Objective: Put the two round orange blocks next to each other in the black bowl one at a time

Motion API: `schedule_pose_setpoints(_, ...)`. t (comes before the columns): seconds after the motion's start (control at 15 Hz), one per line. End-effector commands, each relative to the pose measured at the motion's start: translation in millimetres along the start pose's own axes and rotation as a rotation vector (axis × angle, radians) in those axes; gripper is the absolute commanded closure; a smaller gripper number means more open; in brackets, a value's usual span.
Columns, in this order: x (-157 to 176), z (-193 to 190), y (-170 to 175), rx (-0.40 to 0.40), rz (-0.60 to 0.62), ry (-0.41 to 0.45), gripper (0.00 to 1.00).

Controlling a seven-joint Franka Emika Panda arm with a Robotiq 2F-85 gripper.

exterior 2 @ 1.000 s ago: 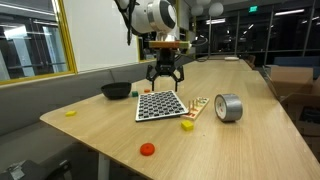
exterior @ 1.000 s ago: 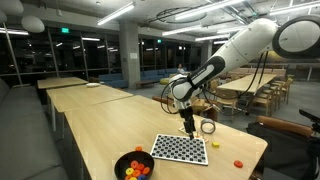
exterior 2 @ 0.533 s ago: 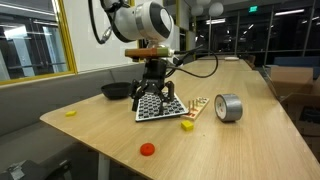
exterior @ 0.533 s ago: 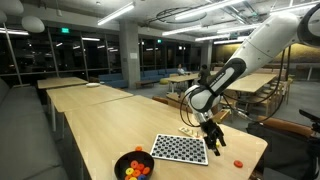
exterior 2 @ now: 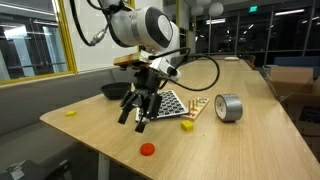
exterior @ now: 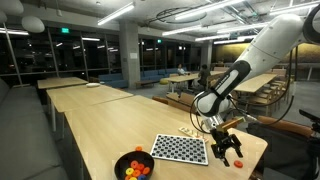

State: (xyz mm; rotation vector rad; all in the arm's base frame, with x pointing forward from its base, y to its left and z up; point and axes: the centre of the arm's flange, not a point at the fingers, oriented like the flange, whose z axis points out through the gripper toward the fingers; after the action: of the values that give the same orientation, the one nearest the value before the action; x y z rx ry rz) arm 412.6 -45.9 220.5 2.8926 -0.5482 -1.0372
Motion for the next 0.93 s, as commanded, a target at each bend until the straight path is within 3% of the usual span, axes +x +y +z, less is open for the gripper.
schedule_pose_setpoints(0.0,-3.7,14.4,15.5,0.083,0.179,-0.007,0.00)
schedule_pose_setpoints(0.4,9.1,34.0,53.4,0.187,0.309,-0.001,0.00)
schedule_pose_setpoints(0.87,24.0,42.4,84.4,0.280,0.317,0.000,0.00)
